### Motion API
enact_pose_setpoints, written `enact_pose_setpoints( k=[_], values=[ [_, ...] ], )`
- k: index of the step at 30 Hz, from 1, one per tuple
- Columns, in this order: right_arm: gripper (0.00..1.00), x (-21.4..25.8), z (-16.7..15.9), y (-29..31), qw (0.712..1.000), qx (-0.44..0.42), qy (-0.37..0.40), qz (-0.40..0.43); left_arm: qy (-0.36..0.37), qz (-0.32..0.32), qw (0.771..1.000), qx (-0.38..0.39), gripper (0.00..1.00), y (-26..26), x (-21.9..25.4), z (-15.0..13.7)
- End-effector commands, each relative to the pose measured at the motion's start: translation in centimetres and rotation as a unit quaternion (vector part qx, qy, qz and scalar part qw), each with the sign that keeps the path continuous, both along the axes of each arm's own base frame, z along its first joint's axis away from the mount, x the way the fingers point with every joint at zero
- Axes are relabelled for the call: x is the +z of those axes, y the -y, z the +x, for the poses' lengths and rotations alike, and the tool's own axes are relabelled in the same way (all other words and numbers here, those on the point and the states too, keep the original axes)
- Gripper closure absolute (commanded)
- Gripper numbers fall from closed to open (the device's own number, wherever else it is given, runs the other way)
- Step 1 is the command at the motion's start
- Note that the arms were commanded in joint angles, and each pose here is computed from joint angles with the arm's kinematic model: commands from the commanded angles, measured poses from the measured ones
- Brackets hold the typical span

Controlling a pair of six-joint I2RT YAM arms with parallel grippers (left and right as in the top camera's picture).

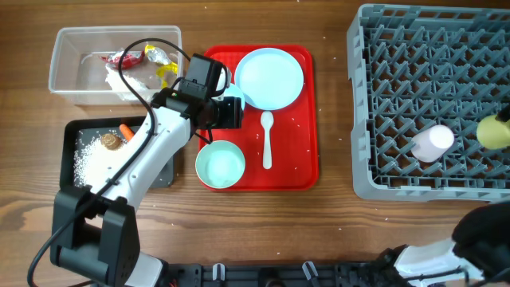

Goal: Sort waste into correct bins and load items into the dishwasher rack
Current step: 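Place the yellow cup in the dish rack with right gripper, then reach right gripper to the light-blue plate on the red tray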

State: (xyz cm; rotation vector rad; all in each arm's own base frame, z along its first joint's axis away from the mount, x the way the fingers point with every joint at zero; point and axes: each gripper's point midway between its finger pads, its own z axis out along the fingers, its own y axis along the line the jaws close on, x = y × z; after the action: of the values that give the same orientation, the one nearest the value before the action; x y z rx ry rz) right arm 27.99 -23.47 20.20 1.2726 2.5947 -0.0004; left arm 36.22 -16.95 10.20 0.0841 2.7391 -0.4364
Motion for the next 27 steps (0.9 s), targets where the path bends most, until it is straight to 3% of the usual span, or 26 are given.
enact_pose_setpoints(
  k=[1,15,18,19,27],
  values=[
    [0.57,-2.0,0.2,1.4,0.999,-0.016,-0.032,0.003,0.002,0.007,1.000,-0.001,0.36,-0.1,-0.4,0.0],
    [0.57,-8.9,0.5,1.8,0.992,-0.014,-0.106,0.064,0.003,0.007,1.000,-0.001,0.35,-0.1,-0.4,0.1],
    [0.21,-9.0,0.5,1.8,0.992,-0.014,-0.107,0.065,0.003,0.007,1.000,-0.001,0.35,-0.1,-0.4,0.1],
    [0.16,-9.0,0.5,1.8,0.992,-0.014,-0.107,0.065,0.003,0.007,1.000,-0.001,0.35,-0.1,-0.4,0.1],
    [0.06,-8.6,1.2,1.0,0.993,-0.010,-0.085,0.085,0.002,0.007,1.000,-0.001,0.35,-0.1,-0.4,0.0]
  ],
)
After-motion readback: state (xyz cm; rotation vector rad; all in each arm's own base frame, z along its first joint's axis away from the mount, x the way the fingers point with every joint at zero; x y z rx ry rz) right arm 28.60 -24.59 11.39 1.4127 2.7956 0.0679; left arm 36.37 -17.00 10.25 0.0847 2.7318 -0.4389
